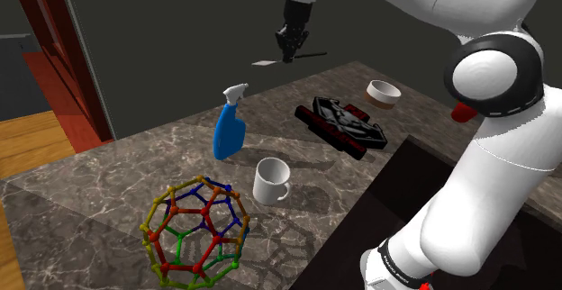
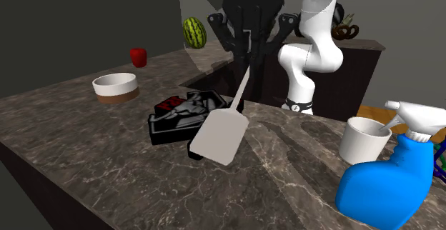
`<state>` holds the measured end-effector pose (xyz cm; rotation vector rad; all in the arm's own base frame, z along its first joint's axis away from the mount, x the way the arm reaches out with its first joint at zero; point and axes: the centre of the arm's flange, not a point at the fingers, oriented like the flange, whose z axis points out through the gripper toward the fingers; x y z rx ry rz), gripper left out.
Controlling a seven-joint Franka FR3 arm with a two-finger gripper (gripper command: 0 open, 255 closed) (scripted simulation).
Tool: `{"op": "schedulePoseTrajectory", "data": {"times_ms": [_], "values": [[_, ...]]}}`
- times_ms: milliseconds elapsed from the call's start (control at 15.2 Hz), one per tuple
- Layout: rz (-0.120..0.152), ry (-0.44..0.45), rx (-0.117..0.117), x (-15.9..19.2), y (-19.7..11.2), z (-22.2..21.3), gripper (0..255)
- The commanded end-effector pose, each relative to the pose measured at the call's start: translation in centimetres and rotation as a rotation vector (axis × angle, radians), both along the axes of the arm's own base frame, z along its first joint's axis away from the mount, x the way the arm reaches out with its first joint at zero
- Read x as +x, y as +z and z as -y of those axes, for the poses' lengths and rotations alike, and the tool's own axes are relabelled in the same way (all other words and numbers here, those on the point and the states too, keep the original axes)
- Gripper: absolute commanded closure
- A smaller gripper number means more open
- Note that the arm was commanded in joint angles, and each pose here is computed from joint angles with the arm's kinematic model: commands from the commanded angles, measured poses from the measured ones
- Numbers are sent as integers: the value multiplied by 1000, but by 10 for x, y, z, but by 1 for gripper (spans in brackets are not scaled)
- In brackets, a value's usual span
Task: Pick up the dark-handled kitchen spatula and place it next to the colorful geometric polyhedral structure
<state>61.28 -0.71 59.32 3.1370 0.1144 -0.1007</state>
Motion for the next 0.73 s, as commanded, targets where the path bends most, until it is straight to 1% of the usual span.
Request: {"op": "schedulePoseTrajectory", "data": {"times_ms": [0,660], "values": [[0,-1,0,-13,-4,-25,255],[0,-1,0,-80,-4,-139,255]]}}
